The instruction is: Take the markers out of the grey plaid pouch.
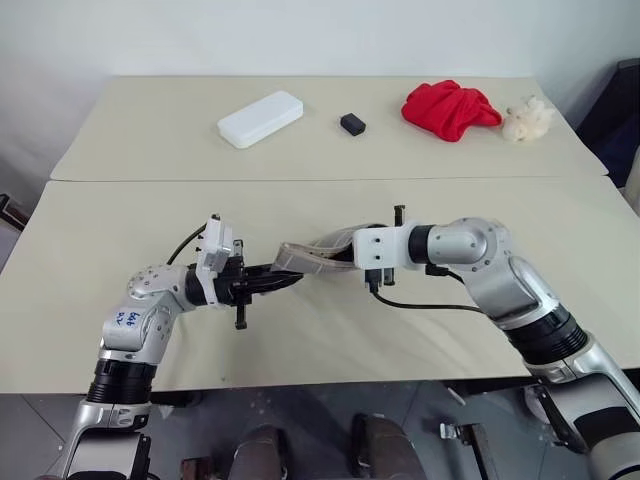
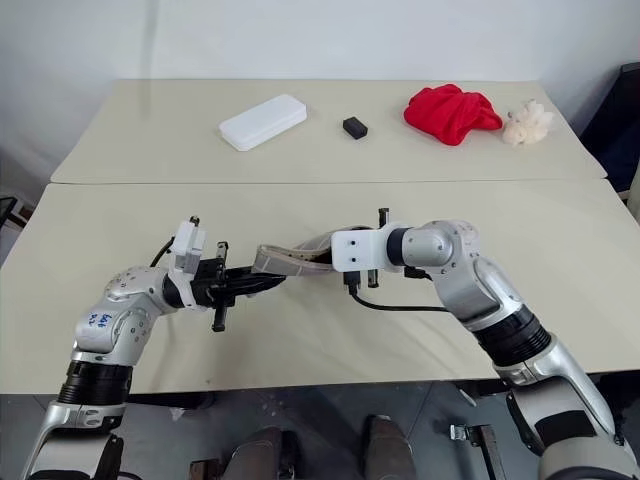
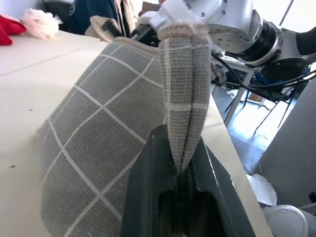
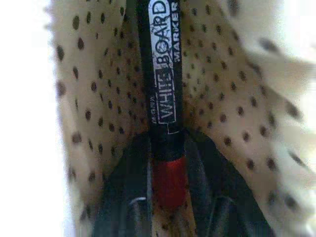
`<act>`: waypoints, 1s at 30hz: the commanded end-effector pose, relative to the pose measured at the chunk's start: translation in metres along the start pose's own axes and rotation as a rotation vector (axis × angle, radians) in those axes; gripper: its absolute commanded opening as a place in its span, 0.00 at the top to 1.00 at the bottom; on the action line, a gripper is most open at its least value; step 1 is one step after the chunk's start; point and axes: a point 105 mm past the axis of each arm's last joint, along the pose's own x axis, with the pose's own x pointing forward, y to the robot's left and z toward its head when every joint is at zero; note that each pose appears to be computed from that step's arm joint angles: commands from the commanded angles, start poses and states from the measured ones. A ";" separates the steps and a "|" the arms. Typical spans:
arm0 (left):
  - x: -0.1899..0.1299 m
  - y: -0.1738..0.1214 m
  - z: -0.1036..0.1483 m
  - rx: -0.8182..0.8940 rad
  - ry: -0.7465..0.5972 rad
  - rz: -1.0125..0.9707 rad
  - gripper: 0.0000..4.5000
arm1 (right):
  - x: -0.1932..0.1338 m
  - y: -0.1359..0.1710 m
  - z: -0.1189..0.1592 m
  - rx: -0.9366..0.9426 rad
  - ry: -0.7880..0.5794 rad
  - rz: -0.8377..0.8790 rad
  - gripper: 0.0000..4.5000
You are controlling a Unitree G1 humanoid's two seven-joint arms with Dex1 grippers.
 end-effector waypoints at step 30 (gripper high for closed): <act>-0.005 -0.002 0.010 0.055 -0.003 -0.002 1.00 | -0.114 -0.030 0.076 0.512 -0.871 -0.076 0.87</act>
